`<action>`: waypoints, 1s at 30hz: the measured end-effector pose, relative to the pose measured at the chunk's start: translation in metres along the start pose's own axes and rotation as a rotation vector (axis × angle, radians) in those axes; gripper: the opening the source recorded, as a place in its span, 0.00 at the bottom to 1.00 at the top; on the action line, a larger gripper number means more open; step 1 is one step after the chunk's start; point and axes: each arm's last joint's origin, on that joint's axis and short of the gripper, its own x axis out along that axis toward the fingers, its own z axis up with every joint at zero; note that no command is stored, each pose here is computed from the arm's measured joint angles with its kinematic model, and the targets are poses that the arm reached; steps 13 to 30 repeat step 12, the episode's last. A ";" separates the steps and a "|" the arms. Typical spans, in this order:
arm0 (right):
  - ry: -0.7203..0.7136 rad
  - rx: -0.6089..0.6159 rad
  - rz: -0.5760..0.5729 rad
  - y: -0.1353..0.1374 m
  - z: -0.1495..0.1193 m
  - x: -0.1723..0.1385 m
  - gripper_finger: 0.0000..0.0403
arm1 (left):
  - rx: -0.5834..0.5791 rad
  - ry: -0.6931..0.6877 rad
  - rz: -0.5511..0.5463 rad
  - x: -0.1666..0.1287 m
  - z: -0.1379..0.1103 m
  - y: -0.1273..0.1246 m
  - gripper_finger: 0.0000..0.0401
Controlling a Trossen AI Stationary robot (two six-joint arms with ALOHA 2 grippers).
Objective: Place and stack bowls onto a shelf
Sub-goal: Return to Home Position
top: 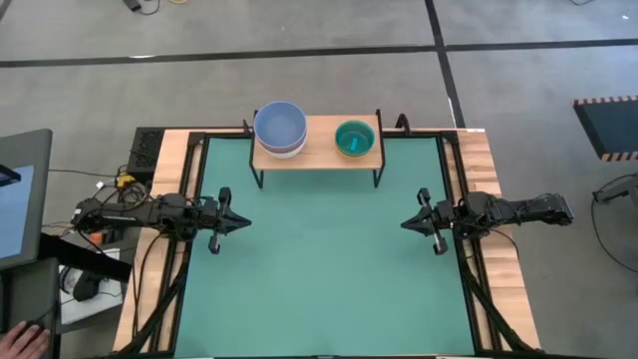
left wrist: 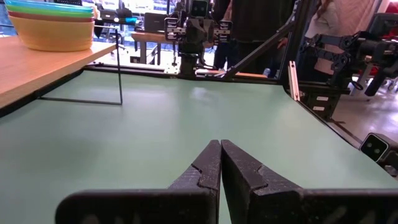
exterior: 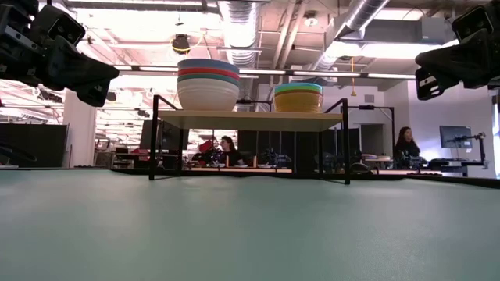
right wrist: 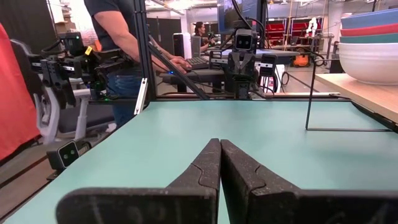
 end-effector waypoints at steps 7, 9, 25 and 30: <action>0.000 0.000 0.000 0.000 0.000 0.000 0.08 | 0.000 0.000 0.000 0.000 0.000 0.000 0.00; 0.000 0.000 0.000 0.000 0.000 0.000 0.08 | 0.000 0.000 0.000 0.000 0.000 0.000 0.00; 0.000 0.000 0.000 0.000 0.000 0.000 0.08 | 0.000 0.000 0.000 0.000 0.000 0.000 0.00; 0.000 0.000 0.000 0.000 0.000 0.000 0.08 | 0.000 0.000 0.000 0.000 0.000 0.000 0.00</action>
